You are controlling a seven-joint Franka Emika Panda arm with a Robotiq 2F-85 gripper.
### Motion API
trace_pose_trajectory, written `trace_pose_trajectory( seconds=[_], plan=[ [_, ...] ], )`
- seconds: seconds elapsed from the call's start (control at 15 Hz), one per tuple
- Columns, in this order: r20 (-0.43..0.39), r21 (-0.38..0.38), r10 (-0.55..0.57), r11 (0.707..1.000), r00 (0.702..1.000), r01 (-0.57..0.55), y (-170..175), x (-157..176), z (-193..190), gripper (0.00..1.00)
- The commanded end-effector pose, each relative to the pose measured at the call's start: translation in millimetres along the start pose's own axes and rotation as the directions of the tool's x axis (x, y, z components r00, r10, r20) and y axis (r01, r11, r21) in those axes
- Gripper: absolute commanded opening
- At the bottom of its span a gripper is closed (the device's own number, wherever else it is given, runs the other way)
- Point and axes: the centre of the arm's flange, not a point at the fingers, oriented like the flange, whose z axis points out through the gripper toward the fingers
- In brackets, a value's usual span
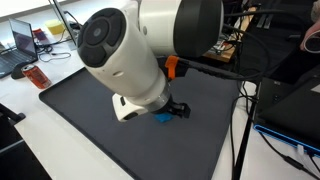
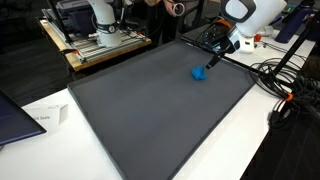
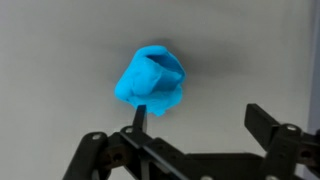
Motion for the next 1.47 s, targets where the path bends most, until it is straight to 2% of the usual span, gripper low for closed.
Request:
trace_pose_trajectory(
  seconds=[0.0, 0.47, 0.87, 1.07, 1.4],
  plan=[
    [-0.044, 0.064, 0.062, 0.996, 0.997, -0.059, 11.4, 31.7, -11.6, 1.0],
    [-0.06, 0.108, 0.071, 0.992, 0.996, -0.064, 48.4, 29.3, 6.6, 1.0],
    [-0.024, 0.172, 0.074, 0.983, 0.997, -0.069, 88.8, 16.7, 18.5, 1.0],
    [-0.045, 0.193, 0.017, 0.981, 0.999, -0.008, 99.8, 7.8, 16.4, 1.0],
    [-0.09, 0.261, -0.066, 0.961, 0.994, 0.087, 115.2, -9.0, 18.5, 1.0]
  ],
)
